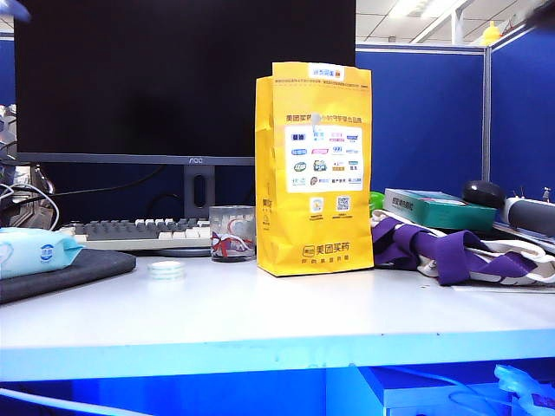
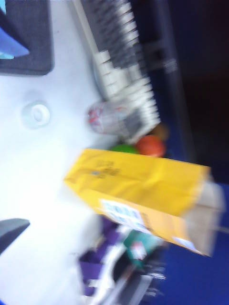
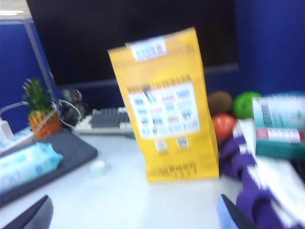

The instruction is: Pick up the transparent tape and throw it into the yellow paper bag.

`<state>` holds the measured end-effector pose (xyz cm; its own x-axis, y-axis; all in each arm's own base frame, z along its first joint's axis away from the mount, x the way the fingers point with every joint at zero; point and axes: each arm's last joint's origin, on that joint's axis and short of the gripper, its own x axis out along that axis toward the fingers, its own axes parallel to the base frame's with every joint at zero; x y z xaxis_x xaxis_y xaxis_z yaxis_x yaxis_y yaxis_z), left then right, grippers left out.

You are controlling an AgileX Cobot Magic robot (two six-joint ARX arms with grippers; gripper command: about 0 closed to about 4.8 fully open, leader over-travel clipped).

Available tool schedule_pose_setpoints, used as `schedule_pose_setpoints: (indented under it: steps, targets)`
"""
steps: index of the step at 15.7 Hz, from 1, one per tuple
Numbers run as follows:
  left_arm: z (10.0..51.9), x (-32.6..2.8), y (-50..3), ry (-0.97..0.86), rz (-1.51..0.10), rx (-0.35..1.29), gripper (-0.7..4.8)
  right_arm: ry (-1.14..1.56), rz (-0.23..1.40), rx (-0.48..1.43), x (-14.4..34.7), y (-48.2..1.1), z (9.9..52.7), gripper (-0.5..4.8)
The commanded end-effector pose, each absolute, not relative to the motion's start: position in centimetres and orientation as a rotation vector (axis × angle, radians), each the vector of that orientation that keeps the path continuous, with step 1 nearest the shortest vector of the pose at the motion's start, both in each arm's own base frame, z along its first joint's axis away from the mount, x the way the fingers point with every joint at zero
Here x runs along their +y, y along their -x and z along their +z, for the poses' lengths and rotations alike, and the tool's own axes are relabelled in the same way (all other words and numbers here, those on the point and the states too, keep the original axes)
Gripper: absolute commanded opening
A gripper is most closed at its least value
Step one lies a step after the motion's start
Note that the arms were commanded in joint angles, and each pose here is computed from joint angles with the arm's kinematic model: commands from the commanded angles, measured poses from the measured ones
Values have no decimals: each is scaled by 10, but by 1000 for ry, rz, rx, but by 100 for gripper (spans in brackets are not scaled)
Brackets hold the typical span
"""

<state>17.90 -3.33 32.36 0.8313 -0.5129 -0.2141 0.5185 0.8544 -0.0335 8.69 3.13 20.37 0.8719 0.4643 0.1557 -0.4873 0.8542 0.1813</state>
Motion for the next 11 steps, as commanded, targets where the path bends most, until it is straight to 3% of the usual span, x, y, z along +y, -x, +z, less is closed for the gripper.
schedule_pose_setpoints:
  steps: [1,5,8,11]
  targets:
    - [322,-36,-205,-60,-561,292,479,-214,482,-133,32,-92,239,474]
    - [317,-42,-233,-40,-639,383,479,-195,652,100,57,-155,302,473]
    - [310,-42,-243,-76,-613,411,479,-233,907,367,84,-222,314,473]
    - [284,-44,-266,-63,-592,516,479,-280,1013,517,100,-266,313,473]
